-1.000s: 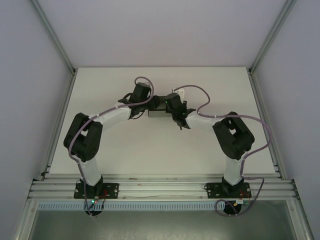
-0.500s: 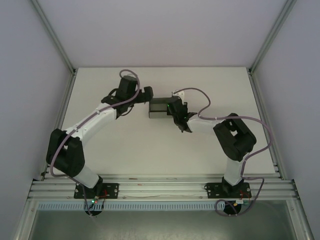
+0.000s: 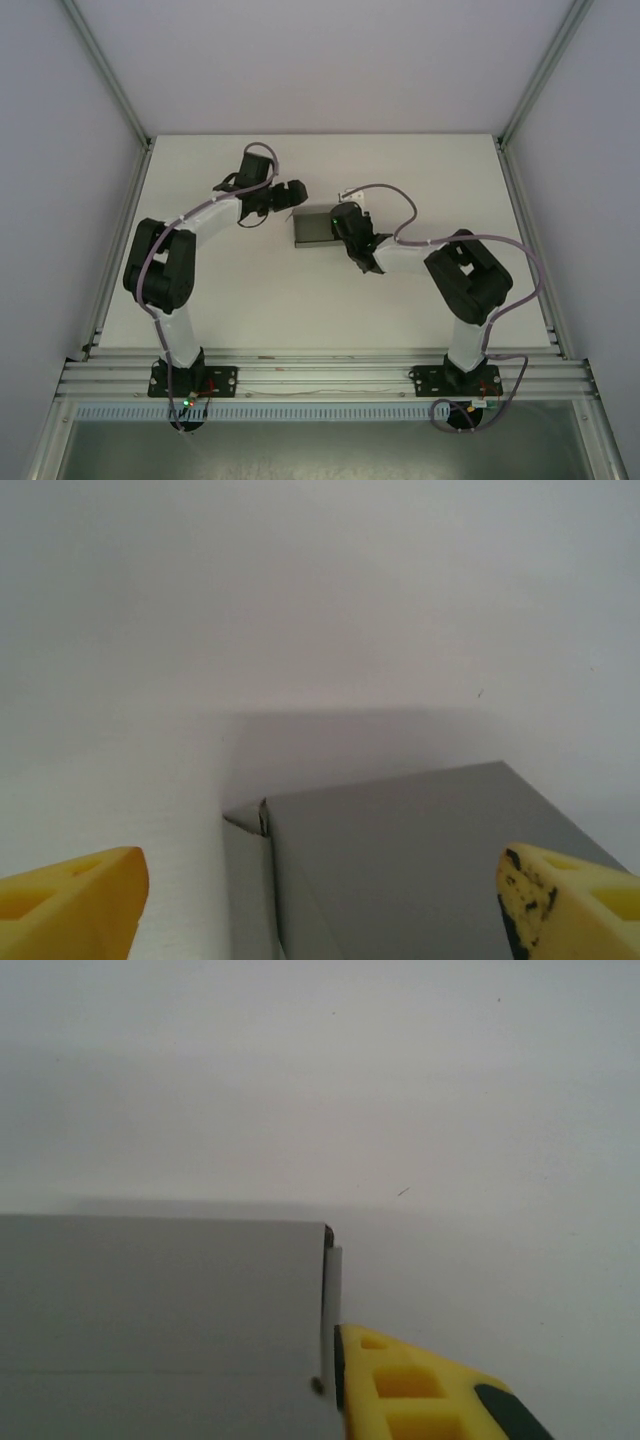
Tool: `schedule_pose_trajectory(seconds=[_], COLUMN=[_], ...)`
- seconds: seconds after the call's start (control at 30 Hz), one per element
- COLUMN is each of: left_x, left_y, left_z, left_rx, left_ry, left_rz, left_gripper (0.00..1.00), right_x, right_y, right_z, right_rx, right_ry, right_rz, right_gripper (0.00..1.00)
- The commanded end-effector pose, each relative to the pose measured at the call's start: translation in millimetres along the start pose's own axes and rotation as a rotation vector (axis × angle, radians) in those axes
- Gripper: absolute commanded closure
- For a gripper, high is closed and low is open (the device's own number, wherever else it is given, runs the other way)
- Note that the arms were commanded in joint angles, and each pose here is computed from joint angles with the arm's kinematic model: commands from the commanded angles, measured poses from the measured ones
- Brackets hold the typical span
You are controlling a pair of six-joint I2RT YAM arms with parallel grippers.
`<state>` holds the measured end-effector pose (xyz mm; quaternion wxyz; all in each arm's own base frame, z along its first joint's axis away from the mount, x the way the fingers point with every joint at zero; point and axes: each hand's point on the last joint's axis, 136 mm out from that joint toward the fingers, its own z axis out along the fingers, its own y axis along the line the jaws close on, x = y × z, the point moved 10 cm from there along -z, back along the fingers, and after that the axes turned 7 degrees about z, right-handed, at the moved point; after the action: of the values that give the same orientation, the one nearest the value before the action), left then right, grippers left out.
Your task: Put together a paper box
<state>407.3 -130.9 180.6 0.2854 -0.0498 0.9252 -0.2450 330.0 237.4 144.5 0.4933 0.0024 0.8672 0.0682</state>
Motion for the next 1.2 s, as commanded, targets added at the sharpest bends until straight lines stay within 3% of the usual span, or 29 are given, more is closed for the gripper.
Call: schedule_pose_trajectory(seconds=[0.0,0.3,0.53,0.67,0.93,1.17], left_x=[6.4,36.8,49.6,49.5,52.3,59.3], left_y=[0.0,18.4,28.8,30.1,43.6,58.7], left_z=[6.3,29.1,45.7,51.5,60.3,61.8], left_rx=[0.073,0.086,0.082,0.090,0.175,0.276], left_ry=[0.009,0.093,0.144,0.149,0.138,0.116], left_rz=[-0.042,-0.081,-0.089,-0.086,-0.117,-0.167], left_gripper=[0.16,0.35,0.42,0.44,0.63,0.80], right_x=[-1.4,7.1,6.8,-0.3,-39.2,-51.6], right_y=[-1.5,-11.0,-23.1,-28.0,-51.0,-67.0], right_z=[-12.1,-38.2,-76.0,-84.5,-55.8,-11.5], right_rx=[-0.006,-0.033,-0.157,-0.175,-0.218,-0.306], right_ry=[0.003,0.066,0.127,0.151,0.219,0.426], right_rz=[-0.004,-0.028,-0.032,0.001,0.252,0.445], right_gripper=[0.83,0.64,0.33,0.22,0.01,0.00])
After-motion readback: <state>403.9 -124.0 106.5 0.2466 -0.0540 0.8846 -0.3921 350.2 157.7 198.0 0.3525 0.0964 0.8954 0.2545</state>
